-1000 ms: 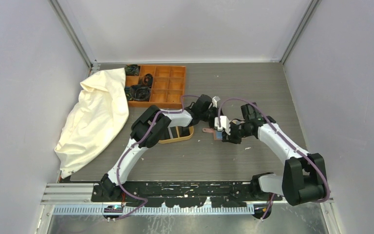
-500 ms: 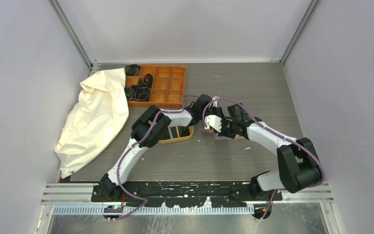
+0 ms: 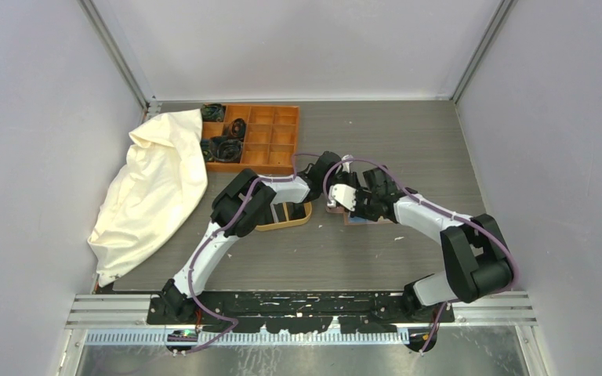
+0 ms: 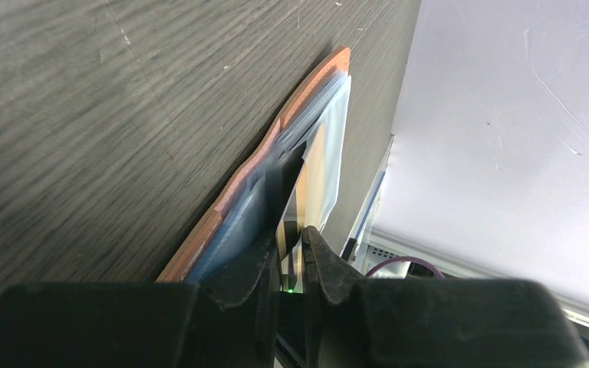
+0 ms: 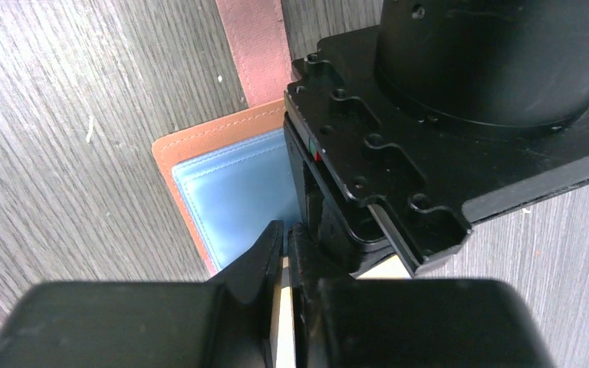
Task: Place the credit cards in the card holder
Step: Insert the credit card into the card holder.
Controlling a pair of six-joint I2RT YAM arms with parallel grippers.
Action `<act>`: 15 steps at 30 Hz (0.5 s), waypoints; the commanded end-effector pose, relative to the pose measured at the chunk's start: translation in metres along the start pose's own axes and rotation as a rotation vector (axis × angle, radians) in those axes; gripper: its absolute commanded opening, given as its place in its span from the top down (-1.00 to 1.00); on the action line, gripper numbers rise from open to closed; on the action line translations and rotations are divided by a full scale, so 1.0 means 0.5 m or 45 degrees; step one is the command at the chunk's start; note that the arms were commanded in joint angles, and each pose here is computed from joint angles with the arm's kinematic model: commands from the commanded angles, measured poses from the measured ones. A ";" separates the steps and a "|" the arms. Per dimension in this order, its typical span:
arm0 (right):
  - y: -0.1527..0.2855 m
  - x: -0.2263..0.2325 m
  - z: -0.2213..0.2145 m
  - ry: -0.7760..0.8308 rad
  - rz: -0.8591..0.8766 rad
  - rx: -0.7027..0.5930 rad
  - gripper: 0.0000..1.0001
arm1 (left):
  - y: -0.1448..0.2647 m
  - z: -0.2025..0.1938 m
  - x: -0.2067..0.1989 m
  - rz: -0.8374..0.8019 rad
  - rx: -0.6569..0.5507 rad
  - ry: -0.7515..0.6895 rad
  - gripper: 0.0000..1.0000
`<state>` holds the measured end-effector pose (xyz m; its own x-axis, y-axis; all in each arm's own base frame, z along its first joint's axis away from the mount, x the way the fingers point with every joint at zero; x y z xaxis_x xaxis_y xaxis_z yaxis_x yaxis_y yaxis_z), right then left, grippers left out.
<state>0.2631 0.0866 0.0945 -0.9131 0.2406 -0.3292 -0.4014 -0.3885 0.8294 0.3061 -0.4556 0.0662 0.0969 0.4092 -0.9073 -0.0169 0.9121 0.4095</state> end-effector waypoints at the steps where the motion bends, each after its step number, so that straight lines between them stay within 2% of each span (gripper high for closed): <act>1: 0.000 -0.017 0.010 0.011 -0.064 0.000 0.74 | -0.017 -0.018 0.059 0.117 0.038 0.059 0.64; 15: 0.044 -0.036 -0.026 -0.068 0.007 0.120 0.68 | -0.019 -0.020 0.062 0.113 0.052 0.062 0.64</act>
<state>0.2639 0.0704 0.1007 -0.9112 0.2825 -0.2999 -0.3851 -0.3253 0.8637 0.3068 -0.4560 0.0660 0.0916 0.4045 -0.9100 -0.0095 0.9141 0.4054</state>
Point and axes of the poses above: each gripper's point midway between its finger pads, its own y axis back along the fingers, its own x axis along the line the jaws close on, z = x × y, the point moved 8 cm from there along y, back along the fingers, and after that the axes turned 2 degrees about -y, right-handed, at the moved point
